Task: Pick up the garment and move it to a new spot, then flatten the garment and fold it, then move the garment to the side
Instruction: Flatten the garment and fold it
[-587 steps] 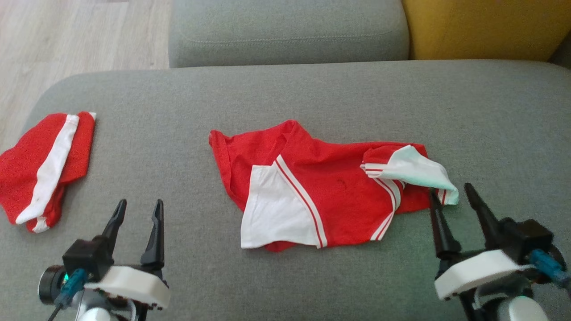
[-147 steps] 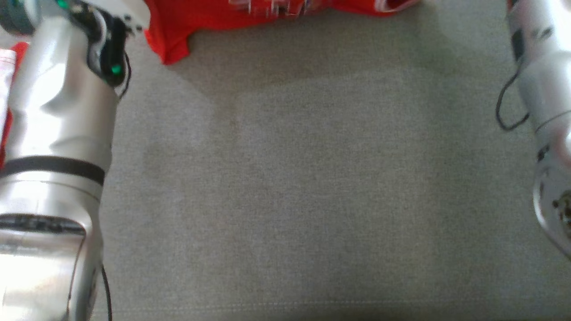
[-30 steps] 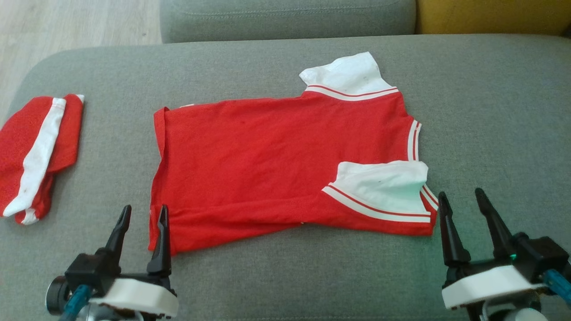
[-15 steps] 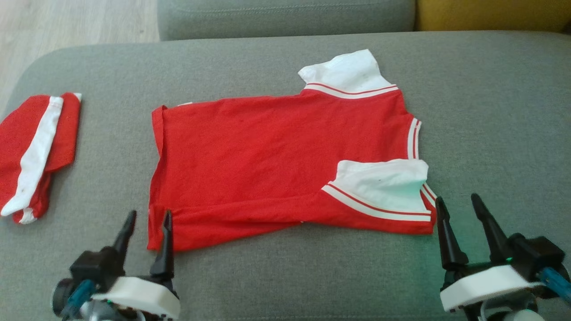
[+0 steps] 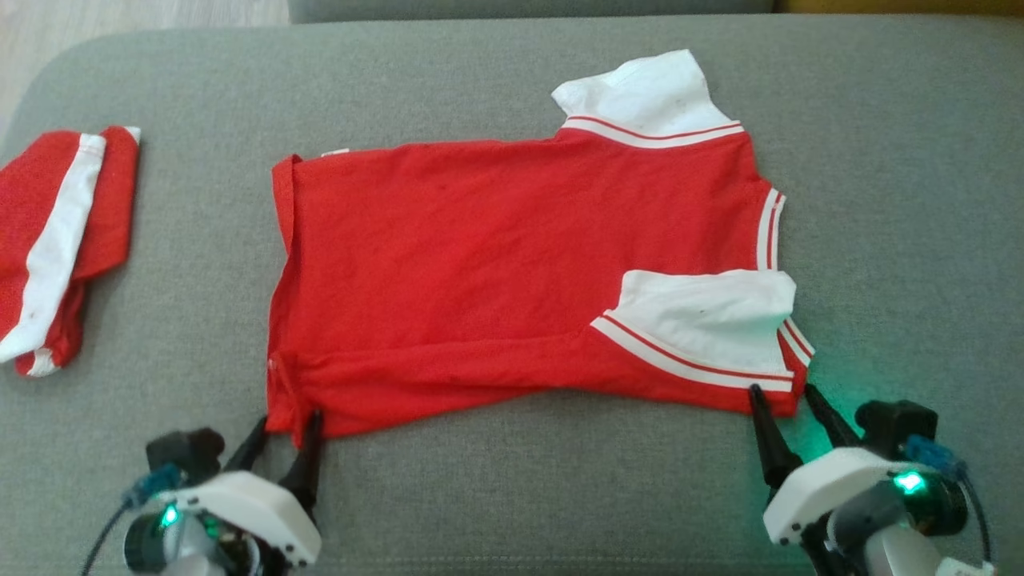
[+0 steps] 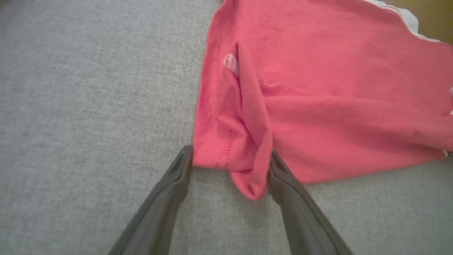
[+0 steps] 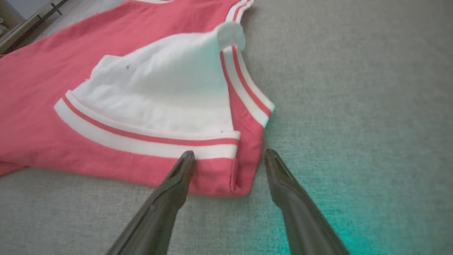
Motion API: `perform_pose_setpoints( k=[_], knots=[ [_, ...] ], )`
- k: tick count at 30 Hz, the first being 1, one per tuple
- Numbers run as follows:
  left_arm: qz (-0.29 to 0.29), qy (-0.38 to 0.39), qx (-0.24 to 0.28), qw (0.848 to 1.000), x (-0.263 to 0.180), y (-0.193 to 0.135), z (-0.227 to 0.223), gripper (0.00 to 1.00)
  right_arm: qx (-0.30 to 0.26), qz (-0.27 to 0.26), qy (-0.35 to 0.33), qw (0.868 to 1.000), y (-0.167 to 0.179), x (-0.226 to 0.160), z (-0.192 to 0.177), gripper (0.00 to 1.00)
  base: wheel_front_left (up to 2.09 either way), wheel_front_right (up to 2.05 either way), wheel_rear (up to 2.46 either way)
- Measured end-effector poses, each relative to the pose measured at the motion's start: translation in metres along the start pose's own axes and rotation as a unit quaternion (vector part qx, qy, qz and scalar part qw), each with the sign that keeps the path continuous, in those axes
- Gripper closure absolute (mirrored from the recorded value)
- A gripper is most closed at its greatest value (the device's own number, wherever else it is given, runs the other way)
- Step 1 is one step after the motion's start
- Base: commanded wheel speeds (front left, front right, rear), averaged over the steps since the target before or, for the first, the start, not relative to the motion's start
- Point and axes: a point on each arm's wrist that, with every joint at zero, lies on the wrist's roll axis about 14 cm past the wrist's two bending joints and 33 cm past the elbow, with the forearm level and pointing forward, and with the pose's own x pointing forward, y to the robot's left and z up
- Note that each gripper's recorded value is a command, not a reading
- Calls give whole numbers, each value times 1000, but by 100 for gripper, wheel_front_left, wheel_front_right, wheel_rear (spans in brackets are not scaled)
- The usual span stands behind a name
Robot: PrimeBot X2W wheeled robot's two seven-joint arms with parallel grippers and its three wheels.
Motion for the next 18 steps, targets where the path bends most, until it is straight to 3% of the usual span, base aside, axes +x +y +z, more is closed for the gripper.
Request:
perform_pose_setpoints(
  k=[3, 4, 5, 6, 7, 18],
  knots=[
    [-5, -1, -16, 1000, 9, 0, 4, 0, 9, 7, 5, 1000, 4, 9, 0, 0, 0, 0, 0],
    [-7, 0, -18, 1000, 11, -1, 5, 42, 13, 10, 5, 1000, 5, 11, 1, 0, 0, 0, 0],
    [-8, 0, -19, 1000, 12, -1, 6, 100, 15, 11, 5, 1000, 6, 14, 3, 0, 0, 0, 0],
    [-8, 2, -18, 1000, 13, 0, 5, 100, 18, 13, 5, 1000, 7, 15, 3, 41, 0, 0, 0],
    [-6, 2, -16, 1000, 13, 1, 5, 100, 23, 14, 6, 1000, 7, 16, 3, 100, 0, 0, 0],
    [-16, -36, 18, 999, 13, 0, 26, 100, 57, 7, -23, 998, 2, 15, 14, 100, 0, 0, 0]
  ],
)
